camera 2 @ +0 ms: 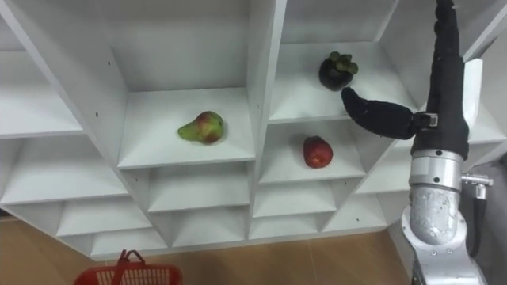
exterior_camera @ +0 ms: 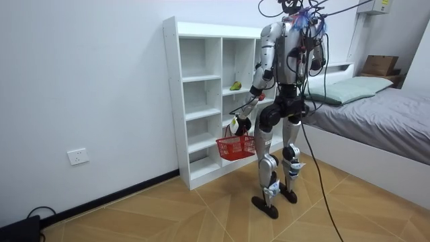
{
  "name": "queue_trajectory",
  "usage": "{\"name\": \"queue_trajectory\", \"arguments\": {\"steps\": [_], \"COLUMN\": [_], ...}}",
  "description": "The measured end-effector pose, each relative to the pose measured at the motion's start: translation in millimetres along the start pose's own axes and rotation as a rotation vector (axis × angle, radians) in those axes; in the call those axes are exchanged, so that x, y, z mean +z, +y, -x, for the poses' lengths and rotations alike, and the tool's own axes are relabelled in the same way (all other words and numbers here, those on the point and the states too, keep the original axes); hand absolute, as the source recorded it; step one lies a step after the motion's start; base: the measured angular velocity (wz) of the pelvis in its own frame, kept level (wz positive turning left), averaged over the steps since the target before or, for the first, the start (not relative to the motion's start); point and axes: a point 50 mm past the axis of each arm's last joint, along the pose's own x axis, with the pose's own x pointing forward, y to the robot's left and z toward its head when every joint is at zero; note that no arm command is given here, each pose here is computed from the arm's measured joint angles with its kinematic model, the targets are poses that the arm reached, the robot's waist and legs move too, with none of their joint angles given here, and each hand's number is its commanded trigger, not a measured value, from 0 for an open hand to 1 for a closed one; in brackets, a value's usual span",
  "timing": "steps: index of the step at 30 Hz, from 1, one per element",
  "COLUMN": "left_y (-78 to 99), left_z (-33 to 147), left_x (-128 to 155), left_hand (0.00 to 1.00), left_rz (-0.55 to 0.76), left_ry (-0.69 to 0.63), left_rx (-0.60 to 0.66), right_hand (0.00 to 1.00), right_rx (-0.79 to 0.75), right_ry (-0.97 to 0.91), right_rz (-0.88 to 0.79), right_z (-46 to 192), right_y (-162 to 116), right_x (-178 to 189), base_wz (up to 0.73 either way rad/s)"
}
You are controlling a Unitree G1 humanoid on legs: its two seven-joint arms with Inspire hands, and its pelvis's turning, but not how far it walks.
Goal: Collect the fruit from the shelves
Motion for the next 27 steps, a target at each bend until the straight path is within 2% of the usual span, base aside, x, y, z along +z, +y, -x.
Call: {"name": "queue_trajectory", "arguments": {"steps": [20,27], "left_y": [0.6,0.3], "left_z": [0.0,0.0], "left_x": [-2.2,-2.4], "left_hand": [1.00,1.00], "left_rz": [0.028,0.030], "left_ry": [0.020,0.021], "left_rx": [0.023,0.022], "right_hand": [0.00,0.00], "right_rx": [0.087,0.122], "right_ry": [0.063,0.044], "right_rz": [0.036,0.029], "right_z": [-25.1,-31.5], "right_y": [1.7,4.9], "right_x": [-15.3,-10.3], "base_wz": [0.01,0.00]}}
